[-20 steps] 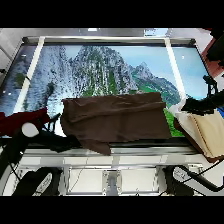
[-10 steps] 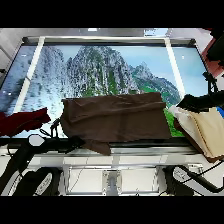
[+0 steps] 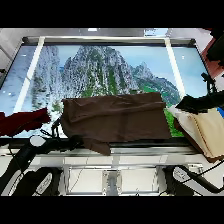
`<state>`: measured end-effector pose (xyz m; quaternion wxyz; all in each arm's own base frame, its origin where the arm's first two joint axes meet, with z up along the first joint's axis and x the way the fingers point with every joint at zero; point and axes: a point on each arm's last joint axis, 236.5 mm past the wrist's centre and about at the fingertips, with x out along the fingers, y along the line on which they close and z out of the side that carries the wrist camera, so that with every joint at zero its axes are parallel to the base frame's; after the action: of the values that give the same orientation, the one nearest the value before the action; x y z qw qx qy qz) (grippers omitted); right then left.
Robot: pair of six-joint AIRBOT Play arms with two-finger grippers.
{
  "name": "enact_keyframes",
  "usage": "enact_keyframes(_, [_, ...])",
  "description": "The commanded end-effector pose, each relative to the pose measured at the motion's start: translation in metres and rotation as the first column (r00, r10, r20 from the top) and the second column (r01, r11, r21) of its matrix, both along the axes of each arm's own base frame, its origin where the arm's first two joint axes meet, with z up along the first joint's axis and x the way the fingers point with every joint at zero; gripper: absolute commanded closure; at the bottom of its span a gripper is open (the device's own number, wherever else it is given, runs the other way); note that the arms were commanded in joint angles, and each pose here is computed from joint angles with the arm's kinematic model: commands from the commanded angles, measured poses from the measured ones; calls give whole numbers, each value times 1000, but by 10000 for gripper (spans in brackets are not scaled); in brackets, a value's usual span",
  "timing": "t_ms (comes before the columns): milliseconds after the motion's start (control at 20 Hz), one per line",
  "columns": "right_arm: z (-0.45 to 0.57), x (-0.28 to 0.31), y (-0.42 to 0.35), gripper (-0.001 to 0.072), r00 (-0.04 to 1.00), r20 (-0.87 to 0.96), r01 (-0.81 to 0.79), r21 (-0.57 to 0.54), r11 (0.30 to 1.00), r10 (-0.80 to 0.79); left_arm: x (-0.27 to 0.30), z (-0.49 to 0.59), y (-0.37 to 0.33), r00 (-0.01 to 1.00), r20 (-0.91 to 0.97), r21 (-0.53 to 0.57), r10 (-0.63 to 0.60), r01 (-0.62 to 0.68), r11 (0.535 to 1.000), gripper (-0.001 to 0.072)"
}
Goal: Fold the shirts.
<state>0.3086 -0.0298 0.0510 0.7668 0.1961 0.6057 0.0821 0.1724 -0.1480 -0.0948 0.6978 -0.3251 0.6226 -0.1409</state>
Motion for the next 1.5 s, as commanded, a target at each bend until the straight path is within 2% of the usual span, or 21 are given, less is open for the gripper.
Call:
enact_keyframes(0, [-21,-28,3,323,997,-80,-14,-8,1000,14,3,4,-4,1000,15,-22,6,-6,1000,698])
enact_keyframes(200, [-80,-105,23,322,960,-279,4,15,1000,0,2,5,-5,1000,9,-30,5,-4,1000,698])
enact_keyframes(350, [-114,-131,46,320,938,-345,73,77,994,-42,0,5,-6,1000,2,-34,-2,2,999,698])
enact_keyframes(600, [-146,-120,53,320,921,-322,261,85,961,-222,-4,5,-8,1000,-6,-40,-17,17,999,698])
enact_keyframes(1000, [-158,-89,34,324,868,-237,459,51,887,-436,-3,5,-8,1000,-2,-38,-18,18,999,698])
enact_keyframes(1050, [-157,-86,34,342,867,-227,468,58,882,-445,-3,5,-8,1000,-2,-38,-18,18,999,698])
enact_keyframes(1100, [-157,-82,34,408,864,-219,476,65,877,-453,-3,5,-8,1000,-3,-38,-18,18,999,698])
enact_keyframes(1150, [-156,-80,34,577,863,-214,482,72,873,-458,-3,5,-8,1000,-2,-38,-18,18,999,698])
enact_keyframes(1200, [-155,-79,34,679,861,-210,486,76,871,-463,-3,5,-8,1000,-2,-38,-18,18,999,698])
enact_keyframes(1350, [-155,-78,35,684,863,-209,483,79,872,-460,-2,6,-7,1000,2,-37,-15,15,999,698])
enact_keyframes(1450, [-150,-85,41,686,898,-218,408,85,909,-382,1,14,-11,999,9,-50,-33,33,998,698])
